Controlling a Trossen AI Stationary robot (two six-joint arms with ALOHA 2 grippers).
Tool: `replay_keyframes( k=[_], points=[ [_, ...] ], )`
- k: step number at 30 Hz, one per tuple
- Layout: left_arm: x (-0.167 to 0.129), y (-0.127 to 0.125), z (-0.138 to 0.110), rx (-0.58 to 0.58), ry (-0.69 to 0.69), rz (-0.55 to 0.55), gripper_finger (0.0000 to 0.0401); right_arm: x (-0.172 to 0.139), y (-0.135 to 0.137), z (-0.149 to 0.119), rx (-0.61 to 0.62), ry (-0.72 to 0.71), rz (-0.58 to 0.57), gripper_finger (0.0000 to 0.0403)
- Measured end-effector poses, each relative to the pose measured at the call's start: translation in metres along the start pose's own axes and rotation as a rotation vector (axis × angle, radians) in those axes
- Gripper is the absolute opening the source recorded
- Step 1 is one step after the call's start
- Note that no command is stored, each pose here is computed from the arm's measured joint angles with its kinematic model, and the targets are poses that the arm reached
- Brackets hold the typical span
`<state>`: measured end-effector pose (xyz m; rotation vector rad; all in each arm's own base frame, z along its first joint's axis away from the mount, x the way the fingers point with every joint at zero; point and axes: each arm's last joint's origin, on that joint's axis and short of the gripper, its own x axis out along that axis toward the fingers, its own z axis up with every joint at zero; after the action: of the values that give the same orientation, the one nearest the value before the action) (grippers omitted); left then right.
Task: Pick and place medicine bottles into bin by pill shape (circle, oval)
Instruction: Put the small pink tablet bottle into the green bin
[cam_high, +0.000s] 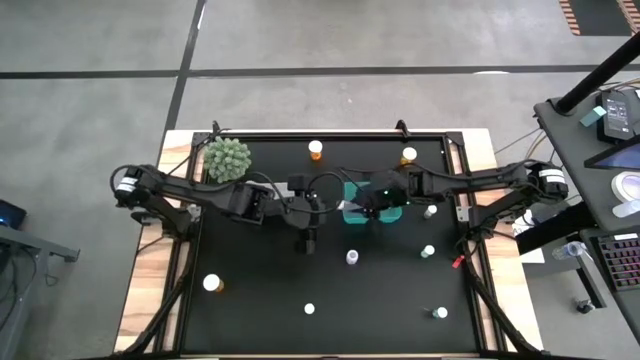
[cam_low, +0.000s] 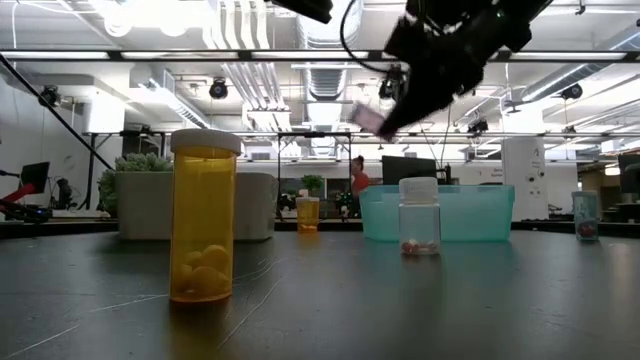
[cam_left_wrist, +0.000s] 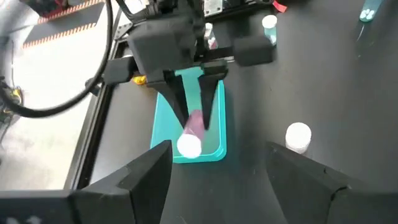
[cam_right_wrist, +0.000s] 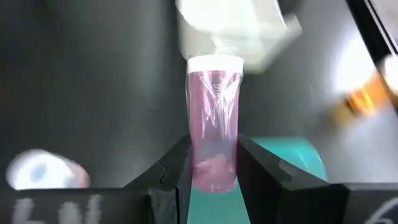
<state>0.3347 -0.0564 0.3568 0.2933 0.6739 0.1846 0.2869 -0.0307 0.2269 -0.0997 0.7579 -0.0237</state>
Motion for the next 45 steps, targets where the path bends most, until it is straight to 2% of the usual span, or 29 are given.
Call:
replay_keyframes(
  k=[6, 15, 23, 30, 37, 45],
  points=[
    [0.000, 0.000, 0.000, 0.010, 0.000, 0.003, 0.0235, -0.003, -0.017, -0.024, 0.082, 0.229, -0.070, 0.0099],
    [0.006, -0.005, -0.008, -0.007, 0.029, -0.003, 0.0235, -0.011, -0.053, -0.042, 0.195, 0.331, -0.139, 0.0100],
    [0.008, -0.010, -0.016, -0.034, 0.067, -0.012, 0.0235, -0.006, -0.056, -0.045, 0.170, 0.334, -0.086, 0.0100],
    [0.009, -0.013, -0.017, -0.029, 0.069, -0.016, 0.0235, 0.020, -0.061, -0.048, 0.111, 0.354, -0.069, 0.0100],
    [0.006, -0.013, -0.017, -0.050, 0.063, -0.018, 0.0235, 0.050, -0.070, -0.037, 0.068, 0.426, -0.036, 0.0100],
    [0.001, -0.017, -0.016, -0.050, 0.052, -0.030, 0.0235, 0.070, -0.077, -0.030, 0.057, 0.502, -0.006, 0.0102]
  ],
)
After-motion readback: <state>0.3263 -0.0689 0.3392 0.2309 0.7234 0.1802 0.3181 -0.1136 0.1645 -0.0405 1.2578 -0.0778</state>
